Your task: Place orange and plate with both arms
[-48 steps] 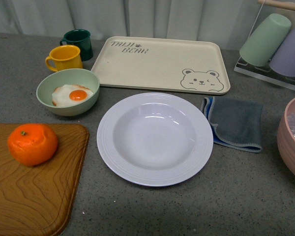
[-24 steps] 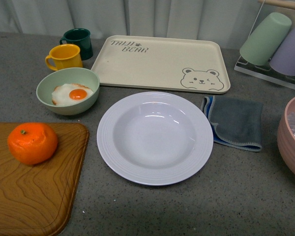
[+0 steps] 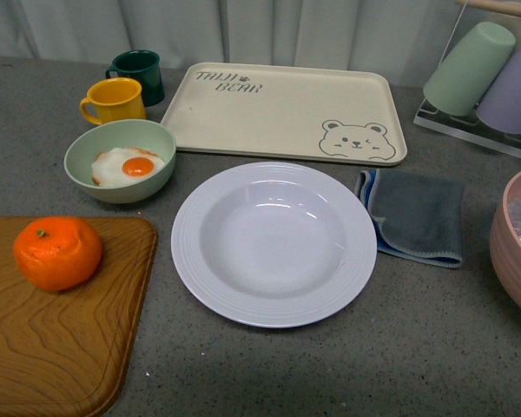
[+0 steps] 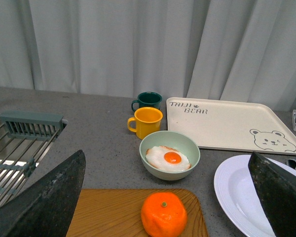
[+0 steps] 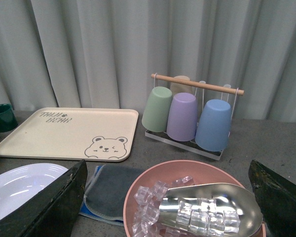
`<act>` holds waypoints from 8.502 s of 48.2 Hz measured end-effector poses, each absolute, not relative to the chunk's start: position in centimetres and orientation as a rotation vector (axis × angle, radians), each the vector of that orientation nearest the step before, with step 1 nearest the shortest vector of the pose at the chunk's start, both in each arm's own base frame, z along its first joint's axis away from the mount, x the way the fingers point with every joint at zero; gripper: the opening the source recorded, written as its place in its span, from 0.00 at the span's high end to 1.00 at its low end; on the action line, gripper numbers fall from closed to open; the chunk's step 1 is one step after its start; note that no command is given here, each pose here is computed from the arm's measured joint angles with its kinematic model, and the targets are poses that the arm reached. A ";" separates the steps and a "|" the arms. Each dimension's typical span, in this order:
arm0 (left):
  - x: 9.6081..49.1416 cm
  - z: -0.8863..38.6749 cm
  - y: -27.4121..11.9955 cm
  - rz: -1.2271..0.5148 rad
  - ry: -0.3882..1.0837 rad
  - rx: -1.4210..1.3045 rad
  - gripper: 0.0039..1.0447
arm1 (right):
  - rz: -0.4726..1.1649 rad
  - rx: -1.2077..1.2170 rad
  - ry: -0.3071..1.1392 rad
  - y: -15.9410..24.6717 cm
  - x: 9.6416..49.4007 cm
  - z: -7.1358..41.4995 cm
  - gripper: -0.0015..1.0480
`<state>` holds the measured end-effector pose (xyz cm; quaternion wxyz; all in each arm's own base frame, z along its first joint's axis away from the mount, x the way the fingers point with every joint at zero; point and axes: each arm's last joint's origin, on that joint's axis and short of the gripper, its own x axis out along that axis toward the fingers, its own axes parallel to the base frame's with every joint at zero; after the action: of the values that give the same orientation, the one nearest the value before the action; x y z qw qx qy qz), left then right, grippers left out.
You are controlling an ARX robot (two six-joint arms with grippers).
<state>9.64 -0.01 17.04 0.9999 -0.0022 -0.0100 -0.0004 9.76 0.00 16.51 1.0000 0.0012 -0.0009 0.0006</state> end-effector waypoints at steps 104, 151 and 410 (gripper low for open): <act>22.7 14.2 -1.6 -0.029 0.680 -0.138 0.06 | 0.002 0.002 -0.002 0.0 9.8 16.5 0.09; 28.9 8.4 -2.1 0.007 0.940 -0.173 0.17 | 0.001 0.002 -0.002 0.0 9.8 16.5 0.09; 9.7 17.0 0.0 -0.003 -0.018 -0.005 0.06 | 0.333 0.268 0.598 6.5 20.5 14.2 0.09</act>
<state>9.67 -0.02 17.03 1.0000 -0.0024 -0.0089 -0.0014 20.47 6.46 14.21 0.9333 0.1308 0.2924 0.1627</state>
